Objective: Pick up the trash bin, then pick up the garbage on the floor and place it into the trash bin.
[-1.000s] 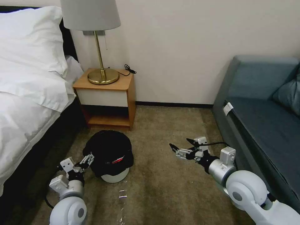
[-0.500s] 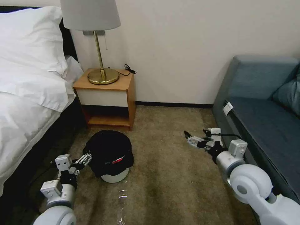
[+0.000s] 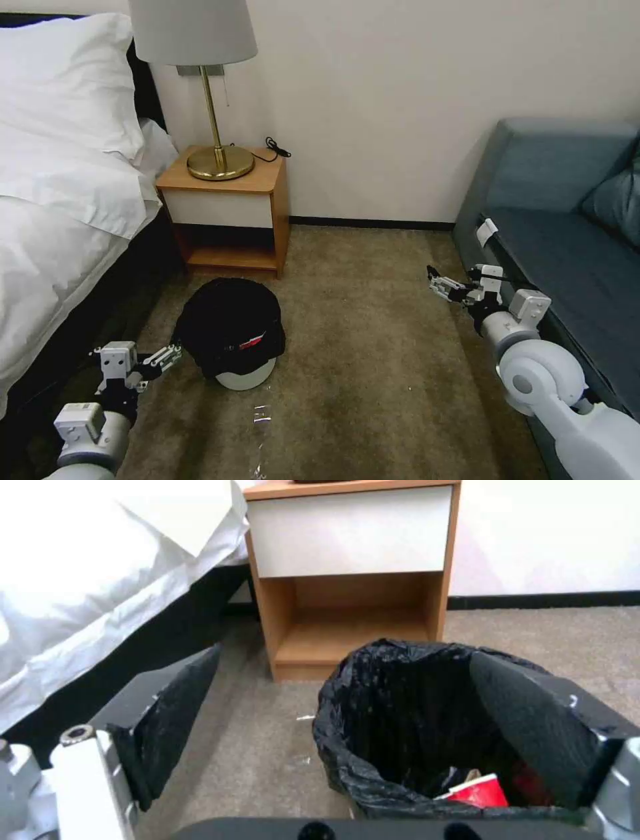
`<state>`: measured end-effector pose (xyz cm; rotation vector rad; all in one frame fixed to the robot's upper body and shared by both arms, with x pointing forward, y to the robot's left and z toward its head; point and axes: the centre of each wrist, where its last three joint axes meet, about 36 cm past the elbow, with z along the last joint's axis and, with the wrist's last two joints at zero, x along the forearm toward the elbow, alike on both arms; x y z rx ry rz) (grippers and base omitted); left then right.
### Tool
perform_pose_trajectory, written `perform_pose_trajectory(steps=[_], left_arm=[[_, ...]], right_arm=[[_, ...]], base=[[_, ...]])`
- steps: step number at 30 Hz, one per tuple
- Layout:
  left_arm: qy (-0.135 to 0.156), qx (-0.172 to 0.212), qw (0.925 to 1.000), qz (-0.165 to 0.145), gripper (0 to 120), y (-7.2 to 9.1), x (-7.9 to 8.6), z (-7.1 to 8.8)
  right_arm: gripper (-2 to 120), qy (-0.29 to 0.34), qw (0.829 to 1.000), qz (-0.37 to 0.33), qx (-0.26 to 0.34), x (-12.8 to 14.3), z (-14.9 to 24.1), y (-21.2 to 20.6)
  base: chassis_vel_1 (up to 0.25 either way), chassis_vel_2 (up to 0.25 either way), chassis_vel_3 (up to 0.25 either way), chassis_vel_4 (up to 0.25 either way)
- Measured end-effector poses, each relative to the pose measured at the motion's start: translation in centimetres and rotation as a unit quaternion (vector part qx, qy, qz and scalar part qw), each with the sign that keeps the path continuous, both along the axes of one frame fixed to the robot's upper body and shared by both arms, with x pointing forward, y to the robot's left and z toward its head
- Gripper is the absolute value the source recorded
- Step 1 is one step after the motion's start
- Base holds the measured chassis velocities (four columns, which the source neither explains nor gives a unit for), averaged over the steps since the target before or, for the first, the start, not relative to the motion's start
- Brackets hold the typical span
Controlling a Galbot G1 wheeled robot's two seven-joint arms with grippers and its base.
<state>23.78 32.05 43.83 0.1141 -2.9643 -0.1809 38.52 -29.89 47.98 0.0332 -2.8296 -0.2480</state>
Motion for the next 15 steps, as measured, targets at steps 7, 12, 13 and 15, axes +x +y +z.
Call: perform_pose_trajectory(steps=[7, 12, 13, 15], left_arm=[[0.000, -0.001, 1.0000, 0.000, 100, -0.02, 0.01, -0.04], [0.000, -0.002, 1.0000, 0.001, 100, -0.02, 0.03, -0.06], [0.000, -0.002, 1.0000, 0.001, 100, -0.02, 0.03, -0.06], [0.000, -0.002, 1.0000, 0.001, 100, -0.03, 0.04, -0.07]], right_arm=[[100, 0.000, 1.000, 0.001, 0.000, -0.01, -0.01, 0.00], [100, 0.000, 1.000, 0.002, 0.001, -0.01, -0.01, 0.00], [100, 0.000, 1.000, 0.002, 0.001, -0.01, -0.01, 0.00], [100, 0.000, 1.000, 0.002, 0.001, -0.02, 0.00, 0.01]], base=[[0.000, 0.000, 0.000, 0.000], [0.000, 0.000, 0.000, 0.000], [0.000, 0.000, 0.000, 0.000], [0.000, 0.000, 0.000, 0.000]])
